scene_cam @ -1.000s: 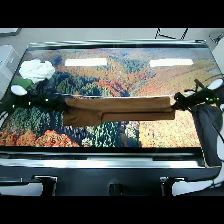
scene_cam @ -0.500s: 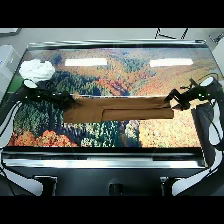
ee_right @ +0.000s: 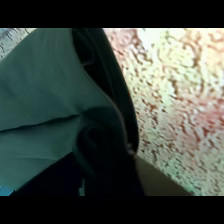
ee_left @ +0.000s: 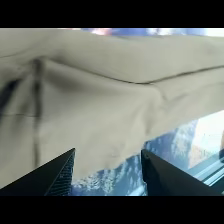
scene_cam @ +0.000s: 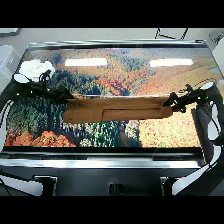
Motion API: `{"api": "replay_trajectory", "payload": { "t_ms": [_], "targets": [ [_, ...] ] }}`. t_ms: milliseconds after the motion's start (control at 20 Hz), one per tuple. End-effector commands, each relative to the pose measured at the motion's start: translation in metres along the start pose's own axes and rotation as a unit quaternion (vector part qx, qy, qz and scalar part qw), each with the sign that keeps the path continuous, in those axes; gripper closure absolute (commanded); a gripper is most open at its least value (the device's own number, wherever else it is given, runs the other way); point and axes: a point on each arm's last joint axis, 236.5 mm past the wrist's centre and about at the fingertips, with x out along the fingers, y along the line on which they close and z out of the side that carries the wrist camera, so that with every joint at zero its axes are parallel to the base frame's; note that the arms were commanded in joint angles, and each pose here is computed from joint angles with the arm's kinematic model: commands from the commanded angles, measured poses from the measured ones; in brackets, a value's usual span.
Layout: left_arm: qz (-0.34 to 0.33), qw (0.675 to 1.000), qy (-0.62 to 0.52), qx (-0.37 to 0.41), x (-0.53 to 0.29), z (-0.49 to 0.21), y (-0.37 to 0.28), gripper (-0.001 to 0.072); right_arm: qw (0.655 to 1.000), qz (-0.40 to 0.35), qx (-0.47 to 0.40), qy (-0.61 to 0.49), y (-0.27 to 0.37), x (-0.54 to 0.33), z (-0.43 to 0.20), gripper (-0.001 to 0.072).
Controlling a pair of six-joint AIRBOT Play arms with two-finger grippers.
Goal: Fold the clothes and pants, and hang the long-sleeved shirts on hangers.
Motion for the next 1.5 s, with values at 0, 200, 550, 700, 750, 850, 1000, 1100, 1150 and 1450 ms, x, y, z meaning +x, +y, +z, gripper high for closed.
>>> {"api": "replay_trajectory", "payload": {
  "t_ms": [0, 200, 550, 700, 750, 850, 1000, 1100, 1150, 1450],
  "targets": [
    [-0.023, 0.998, -0.039, 0.039, 0.005, 0.011, -0.042, 0.0314, 0.994, 0.102, -0.029, -0.006, 0.054, -0.008, -0.001, 0.0676],
    [-0.043, 0.992, -0.077, 0.087, 0.075, 0.013, -0.109, 0.0684, 0.981, 0.152, -0.115, -0.033, 0.122, -0.064, -0.030, 0.0680],
    [-0.039, 0.999, 0.005, 0.025, 0.233, -0.073, -0.147, 0.0683, 0.955, 0.160, -0.244, -0.050, 0.227, -0.141, -0.146, 0.0679],
    [-0.085, 0.995, 0.006, -0.045, 0.274, -0.094, -0.174, 0.0683, 0.944, 0.168, -0.278, -0.061, 0.256, -0.160, -0.189, 0.0678],
    [-0.106, 0.991, -0.004, -0.080, 0.286, -0.097, -0.187, 0.0683, 0.941, 0.170, -0.287, -0.063, 0.263, -0.164, -0.200, 0.0678],
    [-0.145, 0.978, -0.024, -0.145, 0.306, -0.107, -0.215, 0.0683, 0.940, 0.174, -0.287, -0.059, 0.272, -0.167, -0.217, 0.0678],
    [-0.164, 0.978, -0.046, -0.120, 0.316, -0.115, -0.243, 0.0683, 0.947, 0.148, -0.272, -0.085, 0.272, -0.156, -0.202, 0.0677],
    [-0.162, 0.984, -0.043, -0.064, 0.302, -0.101, -0.235, 0.0687, 0.945, 0.155, -0.273, -0.091, 0.283, -0.139, -0.190, 0.0677],
    [-0.141, 0.989, -0.040, -0.027, 0.288, -0.088, -0.218, 0.0689, 0.943, 0.167, -0.275, -0.084, 0.292, -0.127, -0.187, 0.0677],
    [0.073, 0.980, -0.172, 0.062, 0.035, 0.063, -0.065, 0.0688, 0.938, 0.229, -0.262, -0.005, 0.353, 0.000, -0.203, 0.0677]
  ]
}}
